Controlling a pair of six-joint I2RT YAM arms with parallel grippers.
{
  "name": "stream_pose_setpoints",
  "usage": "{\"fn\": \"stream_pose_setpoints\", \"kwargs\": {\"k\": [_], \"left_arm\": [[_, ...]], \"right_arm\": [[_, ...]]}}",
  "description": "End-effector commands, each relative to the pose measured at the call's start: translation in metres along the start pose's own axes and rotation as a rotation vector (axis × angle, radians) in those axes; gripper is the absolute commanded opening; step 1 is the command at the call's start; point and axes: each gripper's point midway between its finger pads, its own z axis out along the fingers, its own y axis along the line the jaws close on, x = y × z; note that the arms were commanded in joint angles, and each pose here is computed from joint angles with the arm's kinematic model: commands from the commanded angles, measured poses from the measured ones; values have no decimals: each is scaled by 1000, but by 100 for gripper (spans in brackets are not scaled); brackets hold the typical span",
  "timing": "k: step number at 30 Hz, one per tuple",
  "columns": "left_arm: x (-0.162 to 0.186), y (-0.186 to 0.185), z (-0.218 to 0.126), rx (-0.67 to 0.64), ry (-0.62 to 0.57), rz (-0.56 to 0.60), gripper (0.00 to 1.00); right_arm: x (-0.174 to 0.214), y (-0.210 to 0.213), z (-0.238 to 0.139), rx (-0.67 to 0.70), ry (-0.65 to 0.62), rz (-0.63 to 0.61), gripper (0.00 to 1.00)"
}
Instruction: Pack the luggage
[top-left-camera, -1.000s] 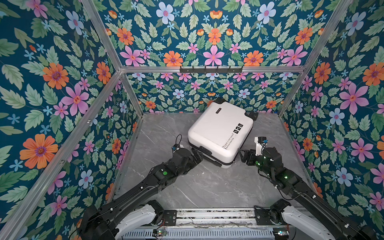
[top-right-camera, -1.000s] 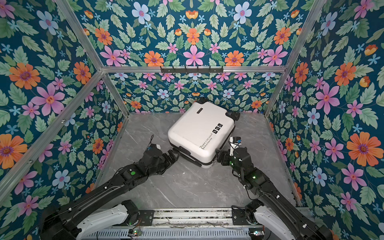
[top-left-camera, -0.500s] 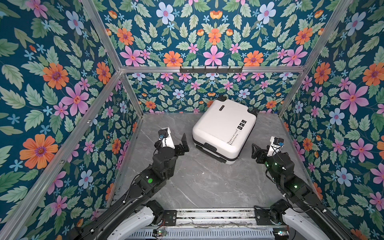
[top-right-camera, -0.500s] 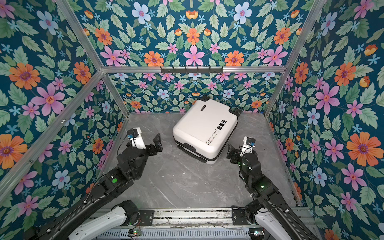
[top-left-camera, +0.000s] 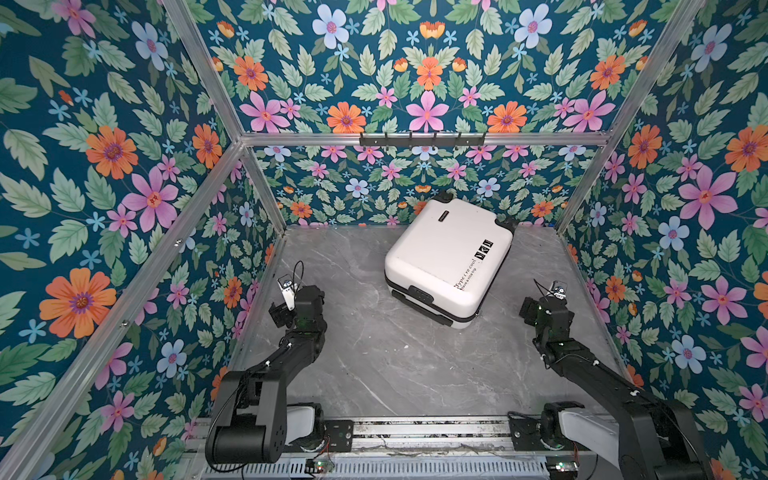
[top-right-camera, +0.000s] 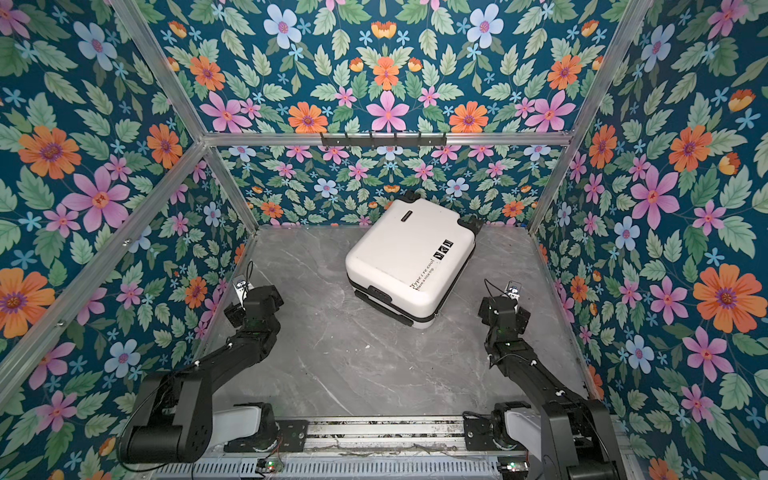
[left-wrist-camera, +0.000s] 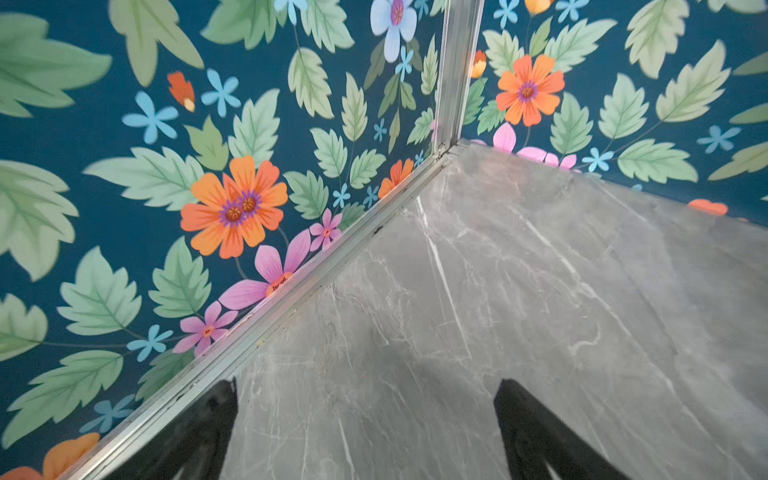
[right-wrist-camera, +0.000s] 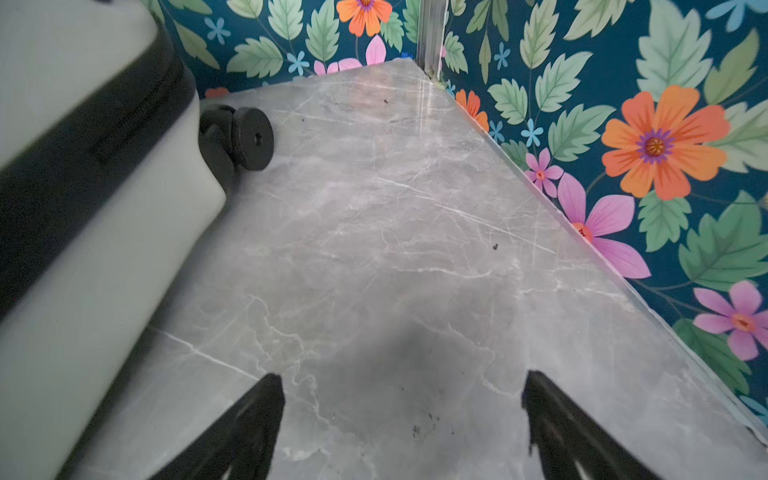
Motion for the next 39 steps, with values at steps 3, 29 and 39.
{"fn": "stream_pose_setpoints", "kwargs": {"k": [3,29,39], "left_arm": [[0,-30,12,151,-56,-14,100],[13,-62,1,403,-187,66,100],[13,-62,2,402,-185,67,100]], "right_arm": [[-29,22,4,-108,-181,-30,95],[-14,30,35,-163,-150,-10,99],[-13,30,37,-175,-135,-2,99]]}}
